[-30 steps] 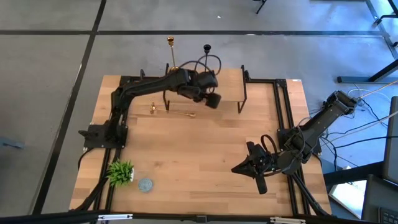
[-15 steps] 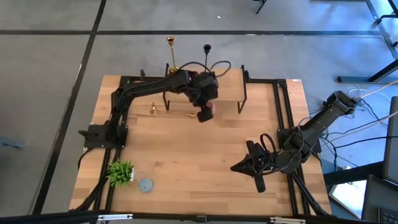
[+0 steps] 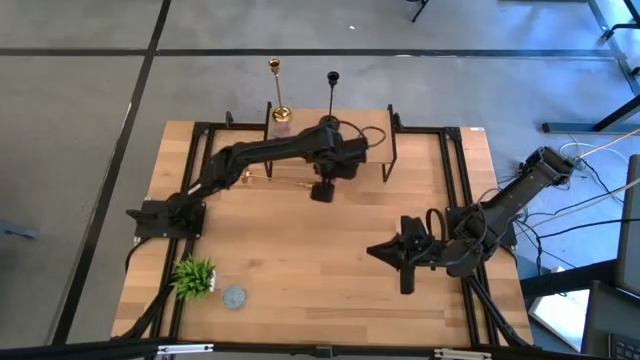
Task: Pick & Place candle stick holders
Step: Put the pink scented candle on the shelf
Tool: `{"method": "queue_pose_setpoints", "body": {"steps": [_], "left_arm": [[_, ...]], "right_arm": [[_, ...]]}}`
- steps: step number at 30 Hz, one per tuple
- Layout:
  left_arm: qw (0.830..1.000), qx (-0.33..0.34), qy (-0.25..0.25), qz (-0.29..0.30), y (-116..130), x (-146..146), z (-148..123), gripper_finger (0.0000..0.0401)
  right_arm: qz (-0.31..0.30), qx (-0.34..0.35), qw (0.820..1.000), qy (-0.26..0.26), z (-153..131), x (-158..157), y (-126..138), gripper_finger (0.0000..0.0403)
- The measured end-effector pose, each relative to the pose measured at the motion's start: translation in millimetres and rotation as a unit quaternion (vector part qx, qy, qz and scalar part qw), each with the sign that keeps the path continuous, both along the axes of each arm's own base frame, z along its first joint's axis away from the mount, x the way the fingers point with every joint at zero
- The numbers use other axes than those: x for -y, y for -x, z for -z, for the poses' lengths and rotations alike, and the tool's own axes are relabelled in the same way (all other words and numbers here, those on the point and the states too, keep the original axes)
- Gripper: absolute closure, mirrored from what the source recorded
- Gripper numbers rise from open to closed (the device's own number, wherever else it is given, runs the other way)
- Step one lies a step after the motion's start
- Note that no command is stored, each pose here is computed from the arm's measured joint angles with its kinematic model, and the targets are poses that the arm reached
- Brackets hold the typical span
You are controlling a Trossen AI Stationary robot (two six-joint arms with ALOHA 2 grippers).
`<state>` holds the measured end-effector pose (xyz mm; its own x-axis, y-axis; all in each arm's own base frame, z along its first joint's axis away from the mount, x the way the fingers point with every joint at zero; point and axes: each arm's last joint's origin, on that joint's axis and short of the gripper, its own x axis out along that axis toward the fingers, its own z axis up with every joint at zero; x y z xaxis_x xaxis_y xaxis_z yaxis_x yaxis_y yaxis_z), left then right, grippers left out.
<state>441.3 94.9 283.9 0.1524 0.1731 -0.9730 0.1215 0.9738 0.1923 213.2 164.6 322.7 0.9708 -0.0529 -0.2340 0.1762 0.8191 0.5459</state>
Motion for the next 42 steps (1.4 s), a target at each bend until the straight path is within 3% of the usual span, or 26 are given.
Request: {"method": "queue_pose_setpoints", "body": {"steps": [8, 14, 22, 29, 35, 42], "left_arm": [[0.999, 0.053, -0.006, -0.003, 4, -8, -20, 0.0105], [0.995, 0.082, -0.009, -0.054, 10, -31, -29, 0.0105], [0.988, 0.111, 0.036, -0.099, 15, -53, -30, 0.0105], [0.99, 0.103, 0.019, -0.096, 18, -61, -30, 0.0105], [0.992, 0.096, -0.026, -0.078, 18, -63, -31, 0.0105], [0.993, 0.096, -0.027, -0.067, 18, -65, -31, 0.0105]], "right_arm": [[0.013, 0.004, 1.0, -0.002, 5, -4, -8, 0.0402], [0.027, 0.003, 1.0, -0.009, 8, 0, -13, 0.0402], [0.031, 0.004, 0.999, -0.01, 7, 2, -15, 0.0402], [0.03, 0.003, 1.0, -0.01, 8, 2, -15, 0.0402], [0.03, 0.003, 1.0, -0.009, 8, 2, -15, 0.0402], [0.03, 0.002, 1.0, -0.008, 8, 2, -15, 0.0402]]}}
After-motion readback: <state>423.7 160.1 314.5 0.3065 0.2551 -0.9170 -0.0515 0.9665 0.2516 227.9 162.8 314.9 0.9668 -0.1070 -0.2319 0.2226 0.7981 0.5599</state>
